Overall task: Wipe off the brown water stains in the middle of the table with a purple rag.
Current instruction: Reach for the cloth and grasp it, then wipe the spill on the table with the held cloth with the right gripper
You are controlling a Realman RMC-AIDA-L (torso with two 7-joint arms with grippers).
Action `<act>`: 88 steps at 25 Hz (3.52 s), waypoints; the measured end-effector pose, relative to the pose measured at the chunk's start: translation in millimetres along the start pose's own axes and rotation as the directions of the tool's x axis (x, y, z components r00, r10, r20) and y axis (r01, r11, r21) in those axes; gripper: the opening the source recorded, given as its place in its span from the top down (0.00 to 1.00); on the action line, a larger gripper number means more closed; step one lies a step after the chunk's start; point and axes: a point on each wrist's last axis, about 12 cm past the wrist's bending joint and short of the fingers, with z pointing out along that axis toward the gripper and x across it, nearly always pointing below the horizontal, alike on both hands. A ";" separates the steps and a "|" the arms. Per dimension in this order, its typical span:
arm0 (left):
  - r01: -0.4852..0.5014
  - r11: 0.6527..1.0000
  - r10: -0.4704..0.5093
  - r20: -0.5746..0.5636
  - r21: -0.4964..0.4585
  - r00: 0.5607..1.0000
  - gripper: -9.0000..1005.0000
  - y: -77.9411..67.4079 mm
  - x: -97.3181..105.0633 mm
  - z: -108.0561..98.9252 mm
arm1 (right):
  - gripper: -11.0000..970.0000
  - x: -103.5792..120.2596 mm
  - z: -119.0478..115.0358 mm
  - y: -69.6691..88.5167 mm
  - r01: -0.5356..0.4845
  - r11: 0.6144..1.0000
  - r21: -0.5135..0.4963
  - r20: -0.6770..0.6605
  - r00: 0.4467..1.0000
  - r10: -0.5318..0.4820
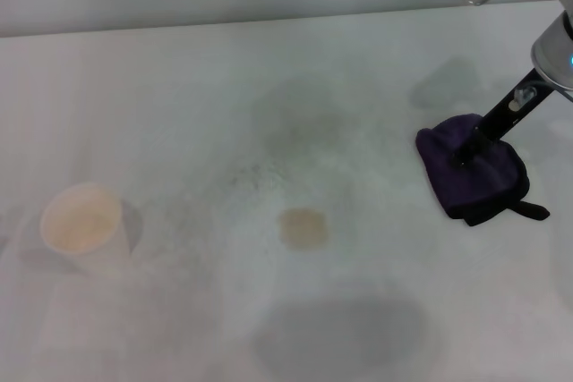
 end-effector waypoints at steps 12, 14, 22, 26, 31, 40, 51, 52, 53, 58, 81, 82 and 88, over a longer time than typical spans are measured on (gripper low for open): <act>-0.001 1.000 0.001 0.013 0.011 1.000 0.11 -1.1 -1.9 7.5 | 0.12 -2.0 7.4 -0.2 -0.048 0.997 0.062 -0.046 0.998 0.051; -0.001 1.000 0.001 0.014 0.013 1.000 0.11 -1.3 -2.1 8.3 | 0.12 -1.5 9.4 -0.4 -0.045 0.996 0.071 -0.061 0.997 0.050; 0.000 1.000 0.000 0.015 0.013 1.000 0.11 -2.0 -2.1 8.8 | 0.13 0.2 16.9 -0.6 -0.030 0.995 0.091 -0.059 0.998 0.036; 0.000 1.000 -0.001 0.016 0.015 1.000 0.11 -2.3 -2.2 9.2 | 0.15 1.7 25.1 -0.1 -0.020 0.995 0.097 -0.073 0.997 0.027; 0.000 1.000 0.000 0.021 0.021 1.000 0.11 -3.0 -2.9 11.9 | 0.26 3.1 31.2 -1.6 -0.020 0.994 0.103 -0.076 0.997 0.028; -0.002 1.000 0.001 0.025 0.023 1.000 0.11 -2.6 -3.7 14.5 | 0.34 3.5 37.7 1.4 0.009 0.994 0.113 -0.089 0.996 0.002; -0.007 1.000 0.006 0.031 0.025 1.000 0.11 -2.7 -4.6 17.4 | 0.46 1.9 39.1 5.4 0.033 0.993 0.114 -0.106 0.994 -0.021; -0.007 1.000 0.006 0.031 0.025 1.000 0.11 -2.7 -4.6 17.4 | 0.47 1.9 39.1 5.4 0.033 0.993 0.114 -0.106 0.994 -0.021; -0.007 1.000 0.006 0.031 0.026 0.999 0.11 -2.7 -4.6 17.6 | 0.48 1.6 39.5 6.2 0.039 0.993 0.115 -0.110 0.994 -0.026; -0.007 1.000 0.007 0.033 0.027 0.999 0.11 -2.9 -4.9 18.9 | 0.60 0.5 41.4 9.8 0.063 0.991 0.117 -0.124 0.991 -0.048; -0.001 1.000 0.001 0.029 0.018 1.000 0.11 -3.5 -4.2 18.2 | 0.83 -29.9 53.2 105.6 0.356 0.929 -0.102 -0.086 0.927 -0.365; -0.001 1.000 0.000 0.029 0.019 1.000 0.11 -3.9 -4.1 18.2 | 0.83 -31.0 54.3 111.0 0.370 0.923 -0.105 -0.091 0.921 -0.379; 0.001 1.000 -0.001 0.027 0.020 1.000 0.11 -4.6 -3.9 17.9 | 0.83 -35.8 58.1 150.4 0.470 0.869 -0.153 -0.101 0.867 -0.487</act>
